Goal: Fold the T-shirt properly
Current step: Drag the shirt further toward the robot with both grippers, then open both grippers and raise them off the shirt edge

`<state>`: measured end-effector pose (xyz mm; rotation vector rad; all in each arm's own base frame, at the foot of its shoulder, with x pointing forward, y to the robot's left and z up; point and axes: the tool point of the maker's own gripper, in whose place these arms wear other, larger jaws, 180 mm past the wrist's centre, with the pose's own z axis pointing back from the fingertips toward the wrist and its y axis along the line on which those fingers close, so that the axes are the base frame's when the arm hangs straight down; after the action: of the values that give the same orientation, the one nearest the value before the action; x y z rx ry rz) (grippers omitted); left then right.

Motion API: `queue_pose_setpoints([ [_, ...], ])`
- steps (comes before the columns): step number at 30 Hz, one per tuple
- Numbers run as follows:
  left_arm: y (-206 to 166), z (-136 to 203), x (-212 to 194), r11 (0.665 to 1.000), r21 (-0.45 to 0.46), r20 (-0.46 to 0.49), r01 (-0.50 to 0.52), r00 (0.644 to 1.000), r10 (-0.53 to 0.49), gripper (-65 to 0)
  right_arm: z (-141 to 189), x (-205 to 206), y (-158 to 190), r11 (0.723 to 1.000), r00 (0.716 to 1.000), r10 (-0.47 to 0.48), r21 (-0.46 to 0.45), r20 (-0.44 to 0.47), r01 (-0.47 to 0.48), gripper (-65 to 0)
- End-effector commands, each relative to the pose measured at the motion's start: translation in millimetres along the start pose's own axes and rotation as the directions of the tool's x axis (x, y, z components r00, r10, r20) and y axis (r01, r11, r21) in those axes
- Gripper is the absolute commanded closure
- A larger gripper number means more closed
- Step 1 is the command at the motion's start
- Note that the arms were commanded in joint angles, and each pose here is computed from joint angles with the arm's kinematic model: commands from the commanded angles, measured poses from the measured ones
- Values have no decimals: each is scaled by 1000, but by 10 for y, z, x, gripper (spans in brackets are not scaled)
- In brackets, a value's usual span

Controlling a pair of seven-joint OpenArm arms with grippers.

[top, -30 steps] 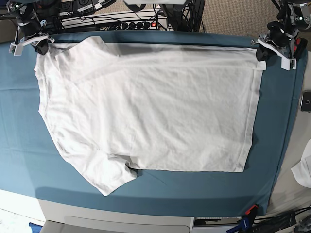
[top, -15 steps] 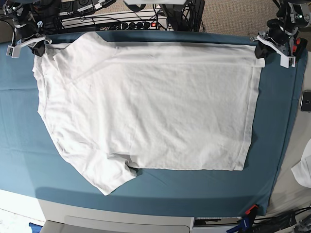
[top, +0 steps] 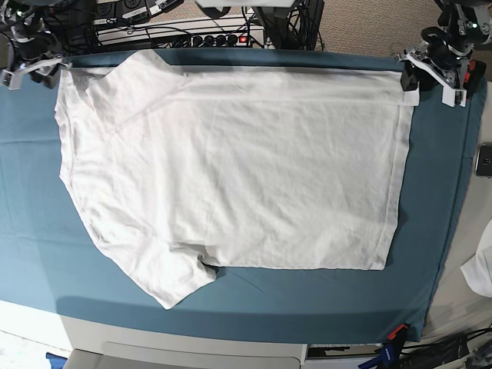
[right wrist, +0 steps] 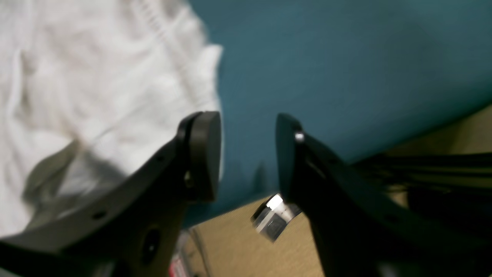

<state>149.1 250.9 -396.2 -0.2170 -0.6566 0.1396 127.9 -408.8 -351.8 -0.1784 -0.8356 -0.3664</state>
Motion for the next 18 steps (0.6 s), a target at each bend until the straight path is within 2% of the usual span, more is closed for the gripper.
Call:
queue_pose_setpoints([
  [1, 78, 45, 17, 999, 34, -9, 37, 999, -37, -274, 42, 226, -74, 1000, 997, 17, -17, 69, -16, -239],
  [5, 221, 85, 74, 986, 135, -16, 99, 995, -98, -274, 71, 403, -222, 997, 992, -20, -69, 128, 29, -239],
  [8, 295, 134, 195, 971, 205, 6, 125, 992, -129, -274, 33, 522, -194, 997, 986, -30, -63, 163, 41, -239],
  [14, 243, 158, 341, 970, 206, 62, 132, 987, -147, -273, -54, 762, -89, 998, 972, -50, -34, 228, 59, -239],
  [18, 235, 146, 395, 970, 205, 76, 132, 986, -150, -273, -103, 876, -15, 1000, 974, -5, -13, 228, 8, -239],
])
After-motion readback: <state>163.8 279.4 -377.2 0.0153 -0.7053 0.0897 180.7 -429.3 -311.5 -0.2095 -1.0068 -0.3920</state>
